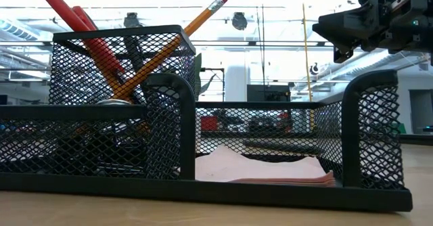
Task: Pick and place office supplies into organizer
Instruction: Put the light green eraser into the black desk organizer
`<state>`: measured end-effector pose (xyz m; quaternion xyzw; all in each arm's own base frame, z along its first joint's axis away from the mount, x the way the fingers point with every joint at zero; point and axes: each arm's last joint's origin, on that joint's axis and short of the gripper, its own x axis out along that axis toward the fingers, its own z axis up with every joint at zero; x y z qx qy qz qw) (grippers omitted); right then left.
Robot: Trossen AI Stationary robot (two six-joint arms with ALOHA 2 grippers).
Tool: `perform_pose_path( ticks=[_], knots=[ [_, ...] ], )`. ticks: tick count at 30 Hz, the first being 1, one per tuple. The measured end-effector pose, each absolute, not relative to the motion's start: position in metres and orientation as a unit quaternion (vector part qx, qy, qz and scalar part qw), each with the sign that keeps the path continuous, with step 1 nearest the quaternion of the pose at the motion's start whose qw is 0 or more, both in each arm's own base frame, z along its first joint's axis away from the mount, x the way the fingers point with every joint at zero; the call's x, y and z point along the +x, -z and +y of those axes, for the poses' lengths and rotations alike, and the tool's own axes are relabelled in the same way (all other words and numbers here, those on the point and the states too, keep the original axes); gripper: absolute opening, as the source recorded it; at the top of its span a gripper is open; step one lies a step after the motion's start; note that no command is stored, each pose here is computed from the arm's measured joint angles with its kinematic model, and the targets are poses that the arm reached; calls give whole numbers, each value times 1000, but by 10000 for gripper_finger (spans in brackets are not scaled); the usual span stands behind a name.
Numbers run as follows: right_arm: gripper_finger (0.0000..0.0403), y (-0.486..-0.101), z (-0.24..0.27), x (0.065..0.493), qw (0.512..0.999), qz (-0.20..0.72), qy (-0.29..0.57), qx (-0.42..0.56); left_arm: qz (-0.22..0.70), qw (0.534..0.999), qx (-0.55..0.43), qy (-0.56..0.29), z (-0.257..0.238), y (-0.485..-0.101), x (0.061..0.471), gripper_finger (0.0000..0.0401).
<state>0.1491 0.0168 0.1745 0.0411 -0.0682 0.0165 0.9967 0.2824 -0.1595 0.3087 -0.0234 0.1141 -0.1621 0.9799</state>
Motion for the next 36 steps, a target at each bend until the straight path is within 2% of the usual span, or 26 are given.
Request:
perform_pose_path(
  ticks=[11,16,23,30,36],
  knots=[
    [91,-175,17,149,996,-74,-12,42,133,977,-41,163,-162,-306,280,65],
    [91,-189,13,146,986,-144,30,75,133,980,-58,139,-160,-306,281,65],
    [91,-206,12,139,959,-240,11,147,131,980,-72,128,-159,-306,282,65],
    [91,-205,13,139,949,-231,-5,212,132,981,-82,114,-158,-305,282,65],
    [91,-192,13,145,959,-167,14,228,144,979,-98,109,-157,-297,280,65]
  ],
)
